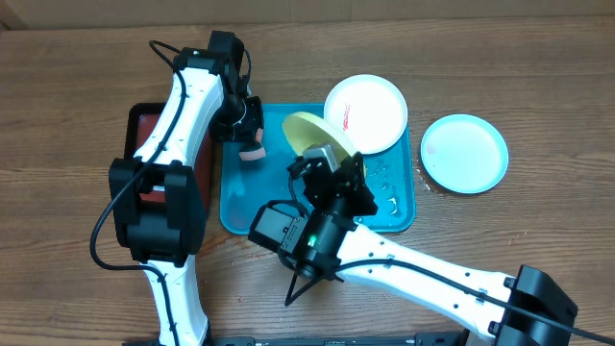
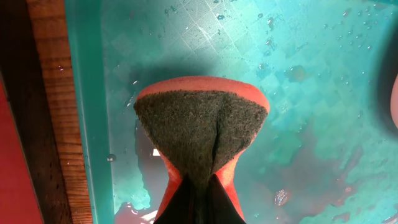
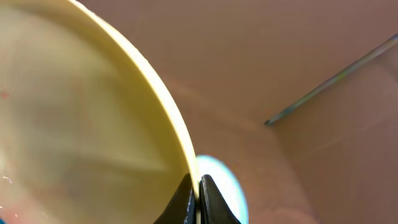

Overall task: Clean dirty plates on tray and stack at the side
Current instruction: 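Carry the yellow plate right and stack it on the light blue plate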

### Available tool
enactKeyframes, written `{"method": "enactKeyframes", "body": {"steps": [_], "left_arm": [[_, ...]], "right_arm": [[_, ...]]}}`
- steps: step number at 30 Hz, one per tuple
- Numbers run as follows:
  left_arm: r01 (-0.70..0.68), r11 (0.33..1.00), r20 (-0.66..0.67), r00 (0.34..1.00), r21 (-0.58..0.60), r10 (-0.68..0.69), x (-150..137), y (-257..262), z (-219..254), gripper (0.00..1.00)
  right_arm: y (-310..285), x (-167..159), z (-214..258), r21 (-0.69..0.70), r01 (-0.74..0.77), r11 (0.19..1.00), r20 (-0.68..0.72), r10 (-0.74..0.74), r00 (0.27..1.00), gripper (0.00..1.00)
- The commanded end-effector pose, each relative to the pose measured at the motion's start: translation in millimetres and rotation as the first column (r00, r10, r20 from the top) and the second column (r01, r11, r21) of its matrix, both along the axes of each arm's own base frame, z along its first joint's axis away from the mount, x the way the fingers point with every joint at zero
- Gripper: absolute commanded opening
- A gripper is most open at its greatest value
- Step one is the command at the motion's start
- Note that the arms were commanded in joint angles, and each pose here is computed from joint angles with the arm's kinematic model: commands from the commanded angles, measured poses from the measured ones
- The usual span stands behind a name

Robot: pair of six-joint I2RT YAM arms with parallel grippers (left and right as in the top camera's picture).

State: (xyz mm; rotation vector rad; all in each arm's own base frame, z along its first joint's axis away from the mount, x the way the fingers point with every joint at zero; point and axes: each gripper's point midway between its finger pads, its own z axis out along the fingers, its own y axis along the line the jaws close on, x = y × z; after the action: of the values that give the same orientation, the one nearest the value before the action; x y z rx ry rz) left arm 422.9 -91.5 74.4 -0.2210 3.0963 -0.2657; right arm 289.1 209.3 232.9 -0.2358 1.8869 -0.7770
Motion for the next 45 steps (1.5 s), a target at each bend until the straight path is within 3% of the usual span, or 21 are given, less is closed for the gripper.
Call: {"method": "enactKeyframes", "body": {"steps": [1, 9, 14, 18, 22, 25, 30, 35, 39, 45], "left_arm": [[-0.015, 1.0, 0.002, 1.0, 0.006, 0.015, -1.9, 0.2, 2.5, 0.04], [-0.014, 1.0, 0.003, 1.0, 0.006, 0.014, -1.8, -0.1, 2.5, 0.04], [-0.014, 1.0, 0.002, 1.0, 0.006, 0.014, -2.1, 0.0, 2.5, 0.04], [-0.01, 1.0, 0.001, 1.0, 0.007, 0.01, -2.6, -1.1, 2.4, 0.04], [-0.007, 1.0, 0.006, 1.0, 0.013, 0.007, -1.9, -1.6, 2.3, 0.04], [-0.007, 1.0, 0.005, 1.0, 0.013, 0.007, -2.0, -1.6, 2.3, 0.04], [-0.008, 1.0, 0.006, 1.0, 0.013, 0.008, -1.8, -1.7, 2.3, 0.04], [-0.008, 1.0, 0.006, 1.0, 0.013, 0.008, -1.7, -1.7, 2.3, 0.04], [-0.007, 1.0, 0.007, 1.0, 0.013, 0.007, -1.6, -1.9, 2.4, 0.04], [-0.007, 1.0, 0.006, 1.0, 0.013, 0.007, -1.7, -1.8, 2.3, 0.04]], "right_arm": [[-2.9, -1.0, -27.9, 0.2, 0.059, 0.978, -0.209, -0.017, 0.978, 0.04], [-24.0, 4.7, -83.1, 0.395, 0.295, 0.87, -0.551, -0.032, 0.834, 0.04], [-36.5, 20.4, -101.5, 0.502, 0.382, 0.776, -0.693, 0.097, 0.714, 0.04], [-53.4, 36.9, -104.7, 0.606, 0.457, 0.651, -0.726, 0.216, 0.654, 0.04], [-88.1, 56.5, -98.4, 0.704, 0.55, 0.449, -0.701, 0.311, 0.642, 0.04], [-133.5, 69.4, -95.5, 0.722, 0.612, 0.323, -0.689, 0.262, 0.675, 0.04], [-224.1, 78.2, -104.1, 0.705, 0.686, 0.179, -0.705, 0.078, 0.704, 0.04], [-289.7, 64.3, -134.1, 0.636, 0.763, 0.119, -0.757, -0.094, 0.646, 0.04], [-312.3, 49.8, -165.1, 0.583, 0.811, 0.054, -0.801, -0.125, 0.585, 0.04], [-317.5, 41.0, -189.1, 0.558, 0.827, 0.068, -0.812, -0.158, 0.561, 0.04]]}}
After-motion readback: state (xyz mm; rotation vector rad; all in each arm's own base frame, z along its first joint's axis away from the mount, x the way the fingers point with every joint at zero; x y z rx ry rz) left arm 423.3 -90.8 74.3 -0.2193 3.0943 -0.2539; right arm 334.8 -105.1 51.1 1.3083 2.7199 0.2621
